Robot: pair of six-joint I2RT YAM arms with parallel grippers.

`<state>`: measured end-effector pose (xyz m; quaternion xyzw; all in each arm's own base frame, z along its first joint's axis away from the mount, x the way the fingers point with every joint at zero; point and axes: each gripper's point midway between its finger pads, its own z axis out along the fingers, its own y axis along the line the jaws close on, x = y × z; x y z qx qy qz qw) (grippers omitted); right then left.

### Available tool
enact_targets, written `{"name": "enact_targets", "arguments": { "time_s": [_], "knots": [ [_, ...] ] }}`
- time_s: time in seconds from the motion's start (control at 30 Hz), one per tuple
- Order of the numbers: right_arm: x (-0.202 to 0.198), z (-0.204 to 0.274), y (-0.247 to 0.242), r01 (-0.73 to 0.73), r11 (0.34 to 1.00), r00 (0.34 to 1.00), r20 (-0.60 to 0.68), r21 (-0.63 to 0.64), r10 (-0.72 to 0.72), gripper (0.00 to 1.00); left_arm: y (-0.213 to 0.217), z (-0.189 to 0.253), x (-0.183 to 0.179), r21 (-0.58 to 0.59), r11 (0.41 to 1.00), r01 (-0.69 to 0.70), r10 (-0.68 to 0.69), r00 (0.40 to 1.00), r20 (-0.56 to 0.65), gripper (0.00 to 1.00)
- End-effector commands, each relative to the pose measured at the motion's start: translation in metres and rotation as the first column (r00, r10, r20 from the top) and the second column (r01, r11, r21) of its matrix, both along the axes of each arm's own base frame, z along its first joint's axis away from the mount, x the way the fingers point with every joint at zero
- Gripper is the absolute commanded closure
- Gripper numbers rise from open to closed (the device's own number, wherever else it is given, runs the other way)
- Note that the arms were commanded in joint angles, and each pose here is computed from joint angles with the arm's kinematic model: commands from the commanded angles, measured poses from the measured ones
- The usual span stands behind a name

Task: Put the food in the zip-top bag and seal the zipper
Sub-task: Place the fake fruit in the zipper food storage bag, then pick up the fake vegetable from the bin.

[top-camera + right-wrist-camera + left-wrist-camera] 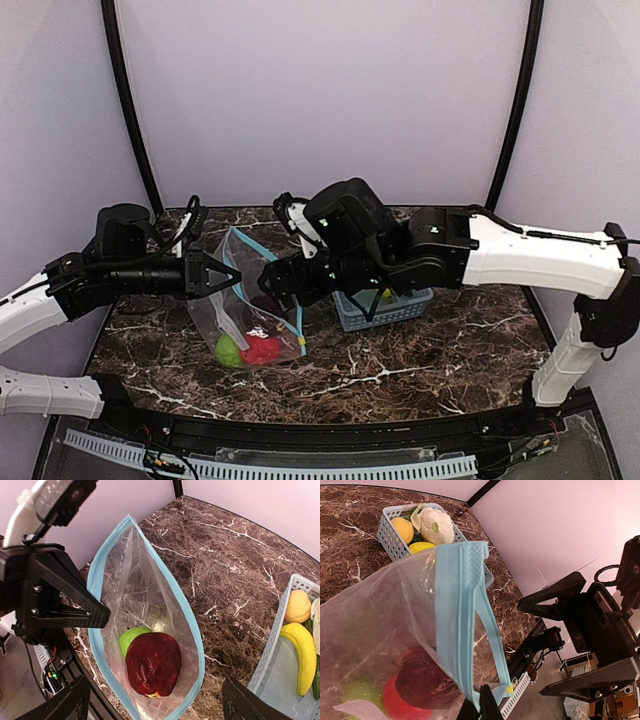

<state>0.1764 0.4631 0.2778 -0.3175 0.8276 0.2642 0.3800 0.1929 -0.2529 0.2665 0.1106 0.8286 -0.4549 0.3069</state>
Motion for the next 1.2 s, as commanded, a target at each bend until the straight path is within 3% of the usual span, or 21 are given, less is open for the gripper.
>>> {"name": "enact_targets", "arguments": {
  "time_s": [0.0,0.43,0.87,1.17],
  "knots": [
    [-0.005,0.034,-0.008,-0.012,0.996,0.999,0.039,0.090,0.009,0.11,0.000,0.000,-0.001,-0.009,1.000,0.001,0.000,1.000,0.006,0.99],
    [0.019,0.036,-0.052,0.124,0.990,0.990,0.052,0.070,-0.128,0.11,0.001,-0.001,0.001,-0.003,1.000,-0.006,0.006,1.000,0.007,0.99],
    [0.070,-0.004,-0.129,0.325,0.938,0.945,0.009,-0.124,-0.326,0.11,0.003,-0.008,0.005,0.020,0.999,-0.030,0.030,1.000,0.007,0.99],
    [0.136,-0.037,-0.170,0.413,0.872,0.909,0.052,-0.263,-0.414,0.04,0.000,-0.013,0.006,0.031,0.999,-0.019,0.020,1.000,-0.008,0.99]
  ]
}}
